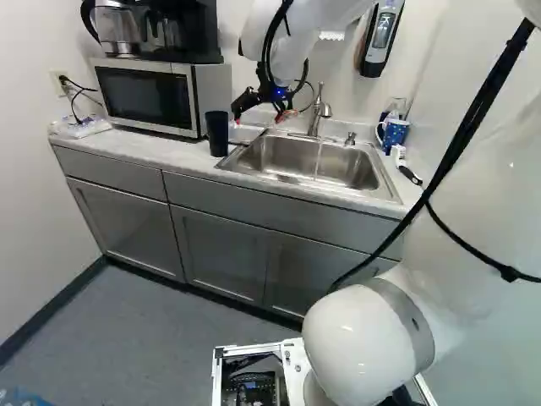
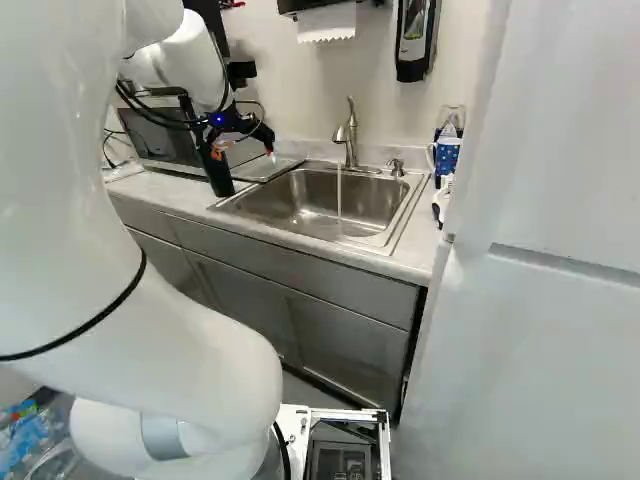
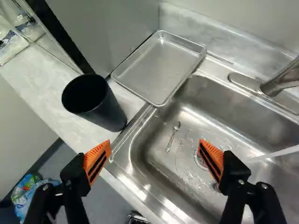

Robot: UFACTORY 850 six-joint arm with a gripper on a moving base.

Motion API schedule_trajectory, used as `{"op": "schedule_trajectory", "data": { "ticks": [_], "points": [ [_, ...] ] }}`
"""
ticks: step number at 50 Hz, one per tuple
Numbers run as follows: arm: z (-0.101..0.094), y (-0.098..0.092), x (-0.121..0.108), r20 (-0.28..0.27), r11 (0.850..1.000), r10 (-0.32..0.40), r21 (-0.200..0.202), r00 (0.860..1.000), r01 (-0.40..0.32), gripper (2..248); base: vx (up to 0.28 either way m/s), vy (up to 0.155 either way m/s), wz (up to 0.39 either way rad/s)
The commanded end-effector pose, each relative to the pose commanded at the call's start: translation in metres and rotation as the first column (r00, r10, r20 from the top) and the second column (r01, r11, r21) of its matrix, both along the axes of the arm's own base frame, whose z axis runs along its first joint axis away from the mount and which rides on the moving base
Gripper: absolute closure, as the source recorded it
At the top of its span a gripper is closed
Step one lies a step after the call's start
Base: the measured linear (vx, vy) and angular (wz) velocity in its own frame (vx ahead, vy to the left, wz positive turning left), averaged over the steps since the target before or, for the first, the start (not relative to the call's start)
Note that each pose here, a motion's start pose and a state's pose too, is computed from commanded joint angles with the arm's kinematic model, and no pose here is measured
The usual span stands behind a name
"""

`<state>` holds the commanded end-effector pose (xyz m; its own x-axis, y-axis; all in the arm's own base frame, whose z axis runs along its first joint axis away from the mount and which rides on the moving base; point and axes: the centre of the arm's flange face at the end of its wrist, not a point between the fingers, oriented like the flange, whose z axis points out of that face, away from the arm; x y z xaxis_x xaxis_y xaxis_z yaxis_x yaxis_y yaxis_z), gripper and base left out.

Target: Rinse the cup and place it in the tray

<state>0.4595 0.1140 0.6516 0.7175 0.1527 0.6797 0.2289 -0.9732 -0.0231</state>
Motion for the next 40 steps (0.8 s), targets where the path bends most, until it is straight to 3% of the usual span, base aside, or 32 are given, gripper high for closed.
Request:
{"op": "schedule_trajectory", "data": {
  "ticks": [18,31,40],
  "points": [
    [-0.008,0.031,0.005,0.002,0.998,0.059,0.000,0.998,-0.059,3,0.000,0.000,0.000],
    [-0.017,0.054,0.017,0.070,0.995,0.093,0.016,0.993,-0.094,3,0.000,0.000,0.000],
    [-0.023,0.059,0.022,0.117,0.995,0.096,0.027,0.988,-0.100,3,0.000,0.000,0.000]
  ]
}}
